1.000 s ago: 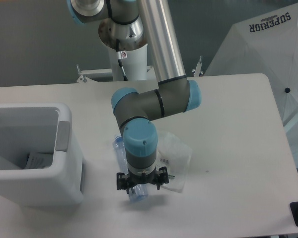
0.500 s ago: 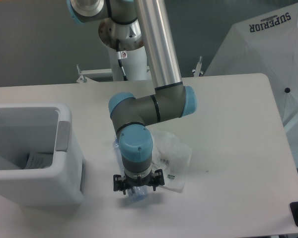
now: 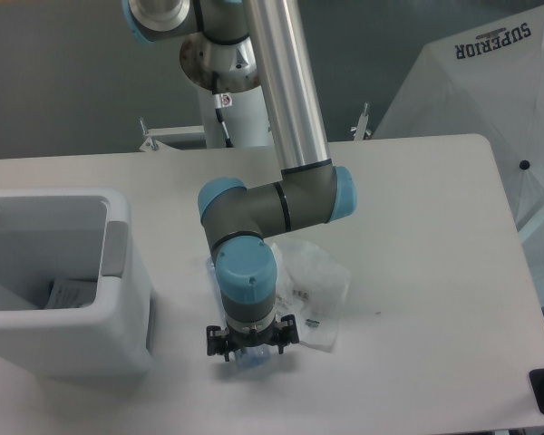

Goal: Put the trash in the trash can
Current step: 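Close the gripper around the middle of the water bottle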

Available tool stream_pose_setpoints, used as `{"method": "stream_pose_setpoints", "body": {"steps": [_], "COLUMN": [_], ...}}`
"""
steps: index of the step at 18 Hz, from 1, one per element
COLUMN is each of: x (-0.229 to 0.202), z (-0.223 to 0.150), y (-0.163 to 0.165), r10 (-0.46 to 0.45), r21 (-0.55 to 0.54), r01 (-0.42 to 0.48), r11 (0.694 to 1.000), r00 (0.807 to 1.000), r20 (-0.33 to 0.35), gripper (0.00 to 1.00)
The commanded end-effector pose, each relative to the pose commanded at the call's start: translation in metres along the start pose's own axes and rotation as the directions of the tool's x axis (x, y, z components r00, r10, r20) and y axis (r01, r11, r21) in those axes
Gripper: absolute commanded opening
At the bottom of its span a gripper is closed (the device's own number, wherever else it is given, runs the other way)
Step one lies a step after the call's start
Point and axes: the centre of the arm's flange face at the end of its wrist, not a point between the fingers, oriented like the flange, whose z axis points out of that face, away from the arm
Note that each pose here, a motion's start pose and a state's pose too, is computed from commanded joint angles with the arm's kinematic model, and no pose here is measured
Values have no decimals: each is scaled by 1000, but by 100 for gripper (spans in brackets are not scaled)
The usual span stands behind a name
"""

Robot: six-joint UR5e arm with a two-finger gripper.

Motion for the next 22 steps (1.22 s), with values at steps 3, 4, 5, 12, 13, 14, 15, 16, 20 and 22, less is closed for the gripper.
{"method": "stream_pose_setpoints", "body": {"steps": [3,4,5,12,13,14,15,16,20,22], "x": [-1,0,0,0,1,1,1,3,4,4], "z": [2,1,1,1,1,1,0,0,-6,-7], "y": [-1,-1,-1,0,0,0,0,0,-2,-2], "r10": [-2,0,-1,2,5,3,2,2,5,7], "r21": [-1,0,2,2,2,2,3,4,14,15], "r01": [2,0,1,-2,-5,-3,-2,-2,-5,-6], "r11": [1000,1000,1000,1000,1000,1000,1000,1000,1000,1000], "r00": [1000,1000,1000,1000,1000,1000,1000,1000,1000,1000], "r20": [-2,-2,-1,-1,-3,-3,-3,-4,-9,-9], "gripper": [98,93,89,73,73,71,70,70,67,66]}}
